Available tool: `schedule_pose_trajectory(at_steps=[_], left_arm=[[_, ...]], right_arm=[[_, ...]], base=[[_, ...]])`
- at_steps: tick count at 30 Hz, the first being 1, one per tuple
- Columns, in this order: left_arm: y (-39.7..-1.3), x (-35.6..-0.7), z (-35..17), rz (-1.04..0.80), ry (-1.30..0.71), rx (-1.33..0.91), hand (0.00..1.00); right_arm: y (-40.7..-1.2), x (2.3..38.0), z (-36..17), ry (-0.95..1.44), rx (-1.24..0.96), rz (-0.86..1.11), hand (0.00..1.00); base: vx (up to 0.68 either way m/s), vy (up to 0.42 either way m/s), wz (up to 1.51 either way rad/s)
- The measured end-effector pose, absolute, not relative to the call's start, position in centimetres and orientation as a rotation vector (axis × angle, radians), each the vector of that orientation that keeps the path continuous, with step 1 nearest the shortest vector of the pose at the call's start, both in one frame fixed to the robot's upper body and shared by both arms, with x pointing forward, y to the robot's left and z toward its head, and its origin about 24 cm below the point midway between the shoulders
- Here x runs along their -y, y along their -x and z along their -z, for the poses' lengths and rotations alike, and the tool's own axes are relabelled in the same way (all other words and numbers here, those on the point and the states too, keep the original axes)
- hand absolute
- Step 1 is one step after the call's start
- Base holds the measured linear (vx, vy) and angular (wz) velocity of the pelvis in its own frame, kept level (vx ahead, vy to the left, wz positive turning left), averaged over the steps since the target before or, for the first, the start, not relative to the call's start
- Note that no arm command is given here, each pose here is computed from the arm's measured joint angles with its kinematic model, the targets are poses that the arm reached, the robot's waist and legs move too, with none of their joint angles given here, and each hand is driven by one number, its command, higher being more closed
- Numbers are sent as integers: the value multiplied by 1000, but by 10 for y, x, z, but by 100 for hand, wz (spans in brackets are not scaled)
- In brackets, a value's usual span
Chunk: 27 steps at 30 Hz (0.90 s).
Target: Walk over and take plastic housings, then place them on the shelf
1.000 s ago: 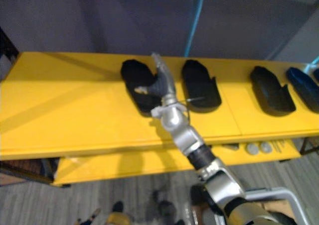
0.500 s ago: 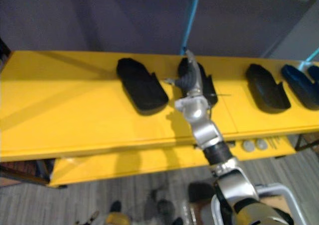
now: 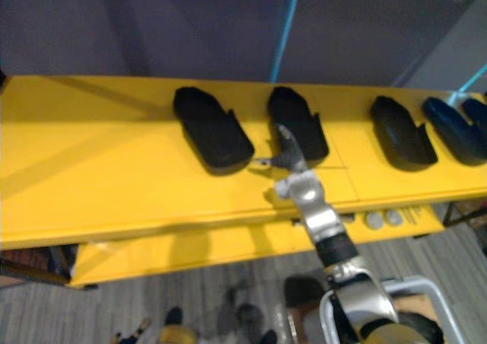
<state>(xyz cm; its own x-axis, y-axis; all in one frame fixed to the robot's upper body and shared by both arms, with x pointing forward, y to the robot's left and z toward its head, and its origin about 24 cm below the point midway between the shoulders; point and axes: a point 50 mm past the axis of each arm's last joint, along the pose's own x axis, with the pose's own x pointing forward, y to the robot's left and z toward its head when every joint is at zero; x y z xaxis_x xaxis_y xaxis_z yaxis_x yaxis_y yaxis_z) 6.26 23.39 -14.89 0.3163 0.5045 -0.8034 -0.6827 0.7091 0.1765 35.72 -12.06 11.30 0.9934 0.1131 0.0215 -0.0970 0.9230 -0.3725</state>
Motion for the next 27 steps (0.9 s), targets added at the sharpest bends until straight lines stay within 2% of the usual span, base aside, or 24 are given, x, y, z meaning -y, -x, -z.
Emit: schedule_pose_trajectory(at_steps=[14, 23, 27], left_arm=[[-69, -236, 145, -774, 214, -938, 0], [-67, -237, 145, -780, 210, -930, 0], [-66, -237, 145, -784, 207, -927, 0]], right_arm=[[-357, 121, -112, 370, 73, -122, 0], [-348, 120, -153, 548, 364, 125, 0], [-348, 124, -153, 594, 348, 211, 0]], base=[[4, 2, 4], [0, 0, 0], [0, 0, 0]])
